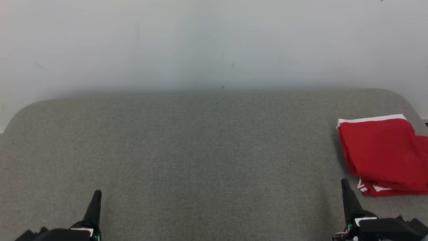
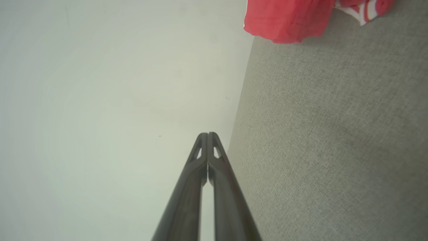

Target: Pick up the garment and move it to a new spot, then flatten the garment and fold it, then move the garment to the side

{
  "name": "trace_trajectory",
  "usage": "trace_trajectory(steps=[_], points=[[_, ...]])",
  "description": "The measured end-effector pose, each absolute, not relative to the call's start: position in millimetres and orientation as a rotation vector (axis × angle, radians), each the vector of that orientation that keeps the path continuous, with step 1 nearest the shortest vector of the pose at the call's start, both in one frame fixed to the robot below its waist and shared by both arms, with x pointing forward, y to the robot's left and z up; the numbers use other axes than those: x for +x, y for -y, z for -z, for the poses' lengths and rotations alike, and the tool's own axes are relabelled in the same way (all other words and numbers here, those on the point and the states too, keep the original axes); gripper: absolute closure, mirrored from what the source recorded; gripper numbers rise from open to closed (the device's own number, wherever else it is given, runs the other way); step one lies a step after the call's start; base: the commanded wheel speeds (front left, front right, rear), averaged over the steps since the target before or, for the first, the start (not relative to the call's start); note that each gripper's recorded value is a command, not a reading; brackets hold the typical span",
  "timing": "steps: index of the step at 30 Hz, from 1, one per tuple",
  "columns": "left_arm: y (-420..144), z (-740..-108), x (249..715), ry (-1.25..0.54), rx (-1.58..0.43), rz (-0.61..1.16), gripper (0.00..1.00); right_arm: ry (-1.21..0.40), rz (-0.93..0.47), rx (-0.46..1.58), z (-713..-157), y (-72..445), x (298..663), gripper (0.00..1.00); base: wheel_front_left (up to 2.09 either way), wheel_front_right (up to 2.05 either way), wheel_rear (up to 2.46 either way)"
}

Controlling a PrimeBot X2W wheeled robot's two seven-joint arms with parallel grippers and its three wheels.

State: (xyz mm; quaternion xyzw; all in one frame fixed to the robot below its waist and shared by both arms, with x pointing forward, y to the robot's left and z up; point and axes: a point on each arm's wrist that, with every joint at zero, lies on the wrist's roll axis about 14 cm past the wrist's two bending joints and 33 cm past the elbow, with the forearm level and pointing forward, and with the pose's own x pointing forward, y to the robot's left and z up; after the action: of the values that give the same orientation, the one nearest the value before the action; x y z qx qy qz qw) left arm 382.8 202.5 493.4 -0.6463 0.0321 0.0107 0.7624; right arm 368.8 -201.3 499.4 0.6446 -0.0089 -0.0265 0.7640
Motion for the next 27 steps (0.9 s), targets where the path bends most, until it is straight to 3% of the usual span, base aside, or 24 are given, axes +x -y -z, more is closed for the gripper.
trace_trajectory(steps=[27], points=[[-199.9, -507.3, 398.6, -0.048, -1.573, 0.034, 1.0, 0.033, 0.047, 1.574, -502.9, 199.1, 379.8, 1.0, 0.0, 0.0, 0.0]])
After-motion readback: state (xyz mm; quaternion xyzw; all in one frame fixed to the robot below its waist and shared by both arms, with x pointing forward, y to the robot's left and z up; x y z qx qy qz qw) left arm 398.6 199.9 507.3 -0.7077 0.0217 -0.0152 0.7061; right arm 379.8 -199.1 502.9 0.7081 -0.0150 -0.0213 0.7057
